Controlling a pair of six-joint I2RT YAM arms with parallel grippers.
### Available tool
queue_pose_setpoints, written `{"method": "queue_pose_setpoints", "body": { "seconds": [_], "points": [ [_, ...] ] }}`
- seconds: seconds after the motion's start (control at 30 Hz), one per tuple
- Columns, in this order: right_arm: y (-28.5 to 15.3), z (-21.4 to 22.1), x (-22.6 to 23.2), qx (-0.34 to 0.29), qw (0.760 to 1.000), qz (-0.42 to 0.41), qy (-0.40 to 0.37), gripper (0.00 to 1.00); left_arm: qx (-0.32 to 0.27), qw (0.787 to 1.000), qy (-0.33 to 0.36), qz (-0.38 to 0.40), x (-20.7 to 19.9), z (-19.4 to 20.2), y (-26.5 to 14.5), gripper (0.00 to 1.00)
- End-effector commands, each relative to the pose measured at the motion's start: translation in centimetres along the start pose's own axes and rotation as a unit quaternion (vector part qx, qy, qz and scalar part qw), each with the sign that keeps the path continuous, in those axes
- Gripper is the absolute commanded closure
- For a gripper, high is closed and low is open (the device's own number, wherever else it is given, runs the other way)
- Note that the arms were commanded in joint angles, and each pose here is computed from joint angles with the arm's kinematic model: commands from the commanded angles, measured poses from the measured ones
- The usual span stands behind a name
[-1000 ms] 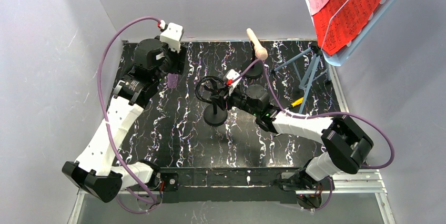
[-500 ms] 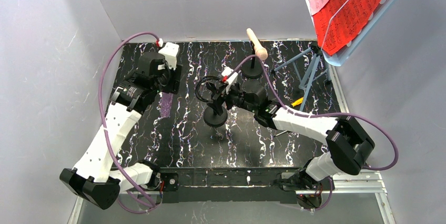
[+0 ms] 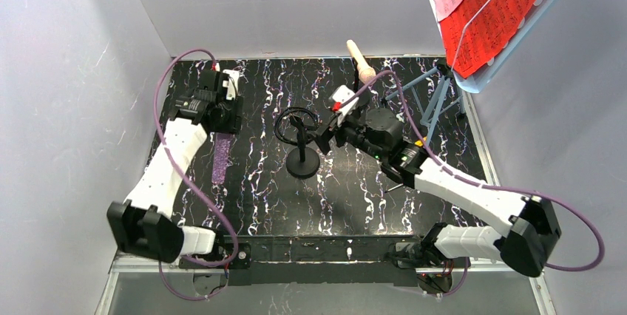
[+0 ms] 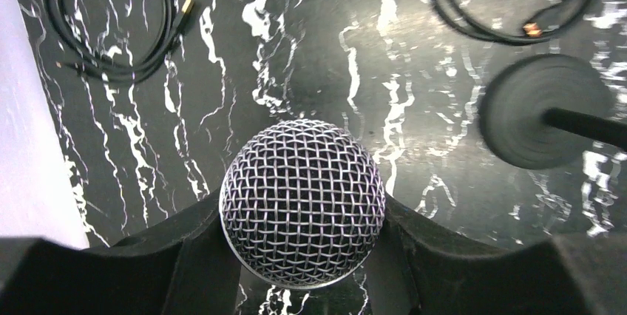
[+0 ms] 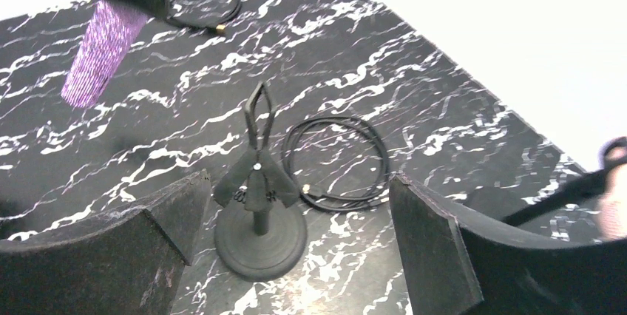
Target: Pack up the instrument practice props
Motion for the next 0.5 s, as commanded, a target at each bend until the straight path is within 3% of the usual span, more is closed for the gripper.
{"method": "queue_pose_setpoints", "body": {
  "seconds": [0.0,0.2,0.47],
  "points": [
    [-1.5,-0.2,-1.6,0.006,0.999,0.041,-0.023,0.01,0.070,0.997,0.009,-0.036,1.9,0.5,3.5,1.00],
    [-2.1,0.3,-1.8,0.015,0.998,0.045,-0.040,0.01,0.117,0.991,0.008,-0.069,3.6,-1.3,9.1,0.99],
    [-2.5,0.5,-2.5,0.032,0.996,0.058,-0.057,0.01,0.141,0.988,-0.022,-0.059,4.7,-3.7,15.3,0.85]
  ]
}}
Point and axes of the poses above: each gripper's point midway between its finger pads, its own y axis out along the fingers, its own x axis along the line the jaws close on, z = x × y, the point moved 1 cm from there along -y, back along the fingers, and after that the axes turned 12 degrees about -y, right-handed, at the moved point
